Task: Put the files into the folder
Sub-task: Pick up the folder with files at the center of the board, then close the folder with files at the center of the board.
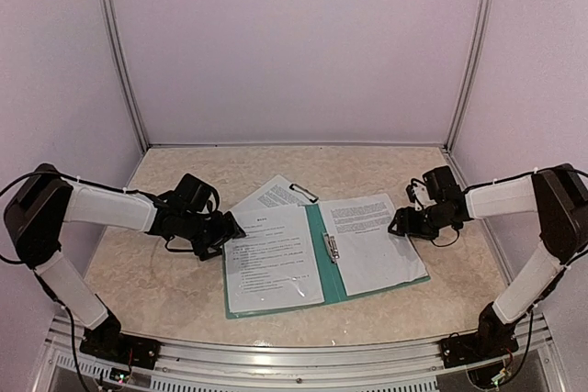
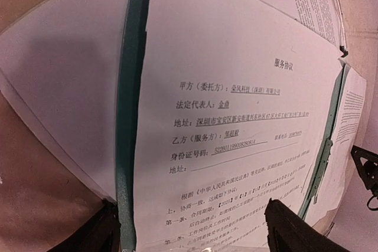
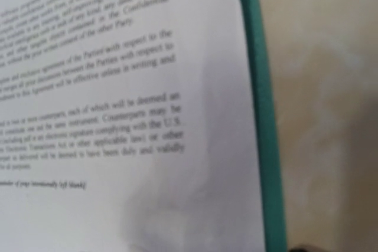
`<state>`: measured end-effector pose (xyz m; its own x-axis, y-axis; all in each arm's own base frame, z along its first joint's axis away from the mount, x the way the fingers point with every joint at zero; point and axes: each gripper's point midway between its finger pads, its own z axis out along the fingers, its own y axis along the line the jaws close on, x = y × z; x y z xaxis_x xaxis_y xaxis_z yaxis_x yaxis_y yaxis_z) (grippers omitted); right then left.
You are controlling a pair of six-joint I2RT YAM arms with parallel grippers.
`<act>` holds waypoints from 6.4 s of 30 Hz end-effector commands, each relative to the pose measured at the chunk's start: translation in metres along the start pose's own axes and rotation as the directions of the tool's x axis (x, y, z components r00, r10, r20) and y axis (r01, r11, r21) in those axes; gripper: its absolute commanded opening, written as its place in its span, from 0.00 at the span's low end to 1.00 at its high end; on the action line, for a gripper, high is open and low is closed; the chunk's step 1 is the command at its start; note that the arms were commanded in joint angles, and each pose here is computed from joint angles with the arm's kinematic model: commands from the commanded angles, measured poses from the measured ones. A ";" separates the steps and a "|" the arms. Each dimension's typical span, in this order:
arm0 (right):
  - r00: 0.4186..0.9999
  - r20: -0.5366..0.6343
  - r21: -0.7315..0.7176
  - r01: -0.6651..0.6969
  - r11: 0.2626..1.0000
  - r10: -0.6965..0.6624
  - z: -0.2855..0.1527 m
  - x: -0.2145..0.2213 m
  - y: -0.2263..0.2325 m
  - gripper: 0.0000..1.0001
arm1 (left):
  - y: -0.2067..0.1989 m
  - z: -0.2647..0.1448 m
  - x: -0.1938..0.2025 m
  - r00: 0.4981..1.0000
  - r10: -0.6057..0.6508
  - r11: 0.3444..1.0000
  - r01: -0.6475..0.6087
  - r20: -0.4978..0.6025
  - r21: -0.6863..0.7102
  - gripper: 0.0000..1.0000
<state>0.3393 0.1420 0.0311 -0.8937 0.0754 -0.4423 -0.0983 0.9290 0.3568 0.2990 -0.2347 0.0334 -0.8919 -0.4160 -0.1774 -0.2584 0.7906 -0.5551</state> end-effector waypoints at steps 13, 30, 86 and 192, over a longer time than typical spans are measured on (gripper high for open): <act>0.992 -0.110 -0.109 -0.075 0.991 0.063 0.008 0.059 0.031 0.65 | 0.030 -0.015 0.039 0.994 -0.092 0.996 0.091 -0.053 -0.023 0.76; 0.987 -0.158 -0.093 -0.052 0.994 0.037 0.018 0.082 0.036 0.63 | -0.016 -0.041 0.030 0.999 0.003 0.989 0.003 -0.043 0.151 0.61; 0.987 -0.158 -0.042 0.010 0.999 -0.017 0.014 0.076 0.030 0.64 | -0.076 -0.048 0.010 0.945 0.326 0.894 -0.312 0.012 0.323 0.46; 0.973 -0.010 -0.237 0.220 0.946 -0.229 0.034 0.022 0.131 0.84 | -0.177 -0.104 -0.022 0.843 0.495 0.869 -0.476 -0.212 0.133 0.64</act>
<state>0.3206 0.2908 0.0402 -0.8349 -0.1503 -0.5294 -0.4291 0.7802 0.4551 0.3208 -0.2854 0.2069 -0.9730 0.1074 -0.2043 0.1851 0.8920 -0.4125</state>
